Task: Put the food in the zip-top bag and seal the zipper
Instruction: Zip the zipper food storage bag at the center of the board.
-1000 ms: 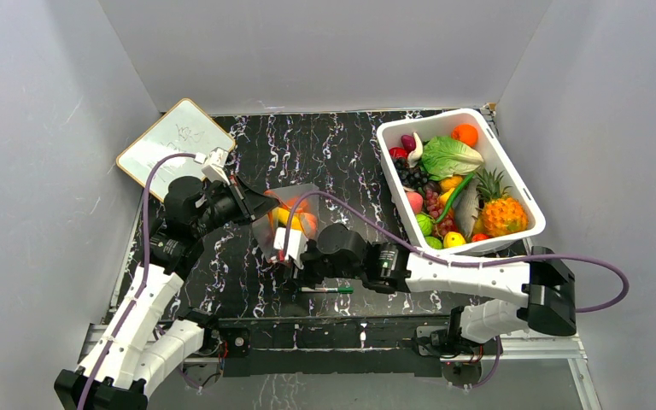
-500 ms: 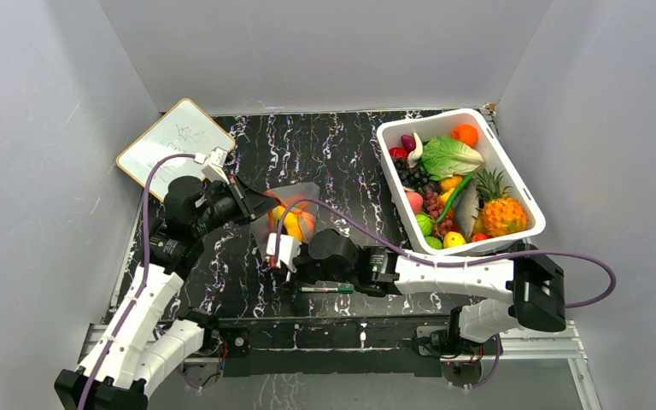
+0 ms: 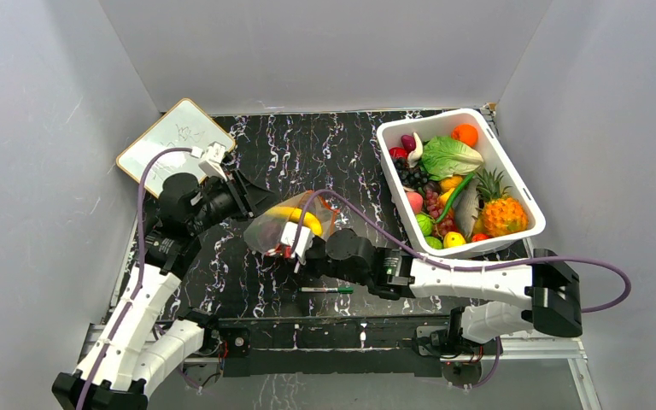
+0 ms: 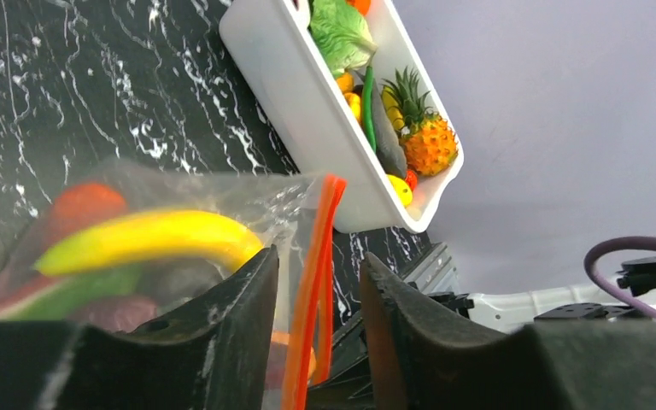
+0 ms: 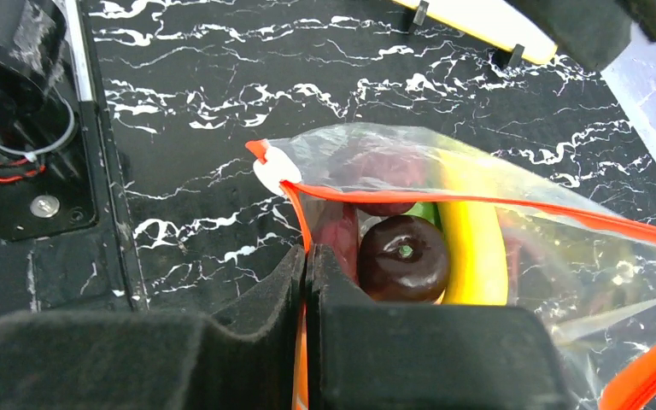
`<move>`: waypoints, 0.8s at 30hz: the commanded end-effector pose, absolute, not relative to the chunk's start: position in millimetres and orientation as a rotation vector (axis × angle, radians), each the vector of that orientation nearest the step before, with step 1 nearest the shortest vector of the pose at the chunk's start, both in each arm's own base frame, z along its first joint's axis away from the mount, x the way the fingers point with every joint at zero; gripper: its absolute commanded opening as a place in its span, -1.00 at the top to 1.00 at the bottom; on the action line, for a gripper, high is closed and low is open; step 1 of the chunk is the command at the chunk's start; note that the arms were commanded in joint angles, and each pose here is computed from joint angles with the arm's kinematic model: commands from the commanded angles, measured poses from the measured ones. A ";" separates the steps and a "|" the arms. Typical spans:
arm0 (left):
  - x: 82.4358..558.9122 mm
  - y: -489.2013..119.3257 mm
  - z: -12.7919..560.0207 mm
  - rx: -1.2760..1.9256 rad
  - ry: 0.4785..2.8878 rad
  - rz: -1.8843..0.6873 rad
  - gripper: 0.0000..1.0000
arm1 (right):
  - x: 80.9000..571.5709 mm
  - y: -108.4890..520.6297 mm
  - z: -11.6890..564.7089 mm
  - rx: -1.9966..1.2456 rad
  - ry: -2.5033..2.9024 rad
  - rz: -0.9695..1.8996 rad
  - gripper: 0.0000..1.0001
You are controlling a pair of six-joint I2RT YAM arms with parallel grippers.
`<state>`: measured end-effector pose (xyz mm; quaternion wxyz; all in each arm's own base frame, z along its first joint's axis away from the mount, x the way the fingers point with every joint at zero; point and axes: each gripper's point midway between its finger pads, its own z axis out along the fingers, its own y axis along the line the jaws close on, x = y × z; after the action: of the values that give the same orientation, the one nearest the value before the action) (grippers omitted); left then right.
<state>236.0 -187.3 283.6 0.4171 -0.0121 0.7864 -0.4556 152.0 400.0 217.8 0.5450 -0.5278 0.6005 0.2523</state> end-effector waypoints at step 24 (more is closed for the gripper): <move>160.6 -179.4 264.3 1.029 1.529 -0.808 0.04 | 190.0 387.6 290.7 -0.945 1.437 0.845 1.00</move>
<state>165.8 -176.4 262.5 0.4998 0.3734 0.6976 -0.3523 191.7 380.5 231.5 0.5301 -0.4308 0.6611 0.3105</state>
